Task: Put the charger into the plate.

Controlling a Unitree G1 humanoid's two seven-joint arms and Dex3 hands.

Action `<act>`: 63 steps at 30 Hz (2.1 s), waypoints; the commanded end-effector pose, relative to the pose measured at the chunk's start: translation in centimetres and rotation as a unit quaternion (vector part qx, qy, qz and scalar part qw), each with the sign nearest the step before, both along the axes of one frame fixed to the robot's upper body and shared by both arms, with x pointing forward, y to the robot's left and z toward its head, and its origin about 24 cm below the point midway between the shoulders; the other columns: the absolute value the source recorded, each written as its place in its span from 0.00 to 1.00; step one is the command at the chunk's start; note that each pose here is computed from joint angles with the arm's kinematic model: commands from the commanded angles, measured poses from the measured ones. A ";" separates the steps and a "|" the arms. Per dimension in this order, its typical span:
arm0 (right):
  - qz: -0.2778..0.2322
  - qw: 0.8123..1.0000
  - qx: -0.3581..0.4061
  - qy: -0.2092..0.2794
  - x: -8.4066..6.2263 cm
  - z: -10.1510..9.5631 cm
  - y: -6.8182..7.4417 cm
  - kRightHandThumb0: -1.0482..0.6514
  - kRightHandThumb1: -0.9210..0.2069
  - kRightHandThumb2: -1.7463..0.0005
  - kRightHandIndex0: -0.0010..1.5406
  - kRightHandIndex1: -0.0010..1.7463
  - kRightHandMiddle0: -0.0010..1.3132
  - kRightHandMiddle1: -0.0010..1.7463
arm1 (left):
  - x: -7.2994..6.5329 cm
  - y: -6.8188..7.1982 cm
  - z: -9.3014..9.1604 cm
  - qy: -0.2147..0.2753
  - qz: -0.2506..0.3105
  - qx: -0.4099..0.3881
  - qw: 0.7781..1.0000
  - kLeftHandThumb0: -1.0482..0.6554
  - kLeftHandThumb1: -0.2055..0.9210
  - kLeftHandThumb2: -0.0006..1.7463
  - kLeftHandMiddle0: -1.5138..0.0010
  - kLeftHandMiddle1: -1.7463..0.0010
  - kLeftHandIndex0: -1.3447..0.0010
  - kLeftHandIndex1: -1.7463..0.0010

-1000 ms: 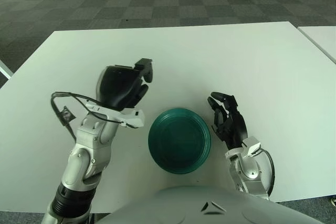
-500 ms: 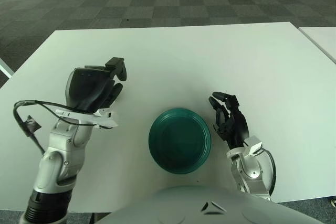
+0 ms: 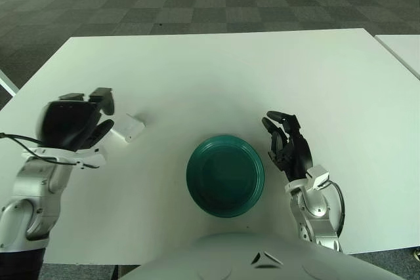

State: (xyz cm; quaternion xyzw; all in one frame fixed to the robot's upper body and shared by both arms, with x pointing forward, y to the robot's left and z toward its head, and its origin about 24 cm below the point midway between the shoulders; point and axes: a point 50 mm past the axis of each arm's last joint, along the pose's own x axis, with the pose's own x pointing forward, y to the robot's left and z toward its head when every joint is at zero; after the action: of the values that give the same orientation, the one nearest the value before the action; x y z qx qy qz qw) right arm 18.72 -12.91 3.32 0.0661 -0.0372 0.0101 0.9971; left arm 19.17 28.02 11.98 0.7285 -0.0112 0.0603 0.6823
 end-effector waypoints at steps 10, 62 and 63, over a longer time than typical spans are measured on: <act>0.000 1.000 0.003 0.005 0.8 -0.3 -0.6 0.24 0.00 0.62 0.17 0.19 0.00 0.69 | 1.6 1.5 -1.6 0.026 0.099 0.008 0.995 0.00 1.00 0.43 0.97 0.93 1.00 0.53; -0.035 0.984 0.021 0.175 2.7 -7.6 -6.5 0.19 0.00 0.52 0.15 0.08 0.00 0.51 | 7.4 -1.0 -4.0 0.065 0.077 -0.128 0.987 0.00 1.00 0.22 1.00 1.00 1.00 1.00; -0.037 0.984 0.024 0.172 2.6 -7.6 -6.6 0.19 0.00 0.52 0.15 0.08 0.00 0.51 | 7.5 -1.0 -4.2 0.065 0.079 -0.136 0.985 0.00 1.00 0.22 1.00 1.00 1.00 1.00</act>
State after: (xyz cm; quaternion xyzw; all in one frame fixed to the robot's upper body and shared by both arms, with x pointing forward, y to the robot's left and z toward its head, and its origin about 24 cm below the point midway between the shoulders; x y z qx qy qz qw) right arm 23.94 -19.69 -0.09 0.0568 0.0309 -0.0242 0.9976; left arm 26.07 27.35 7.78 0.6439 0.1064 0.0595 0.7553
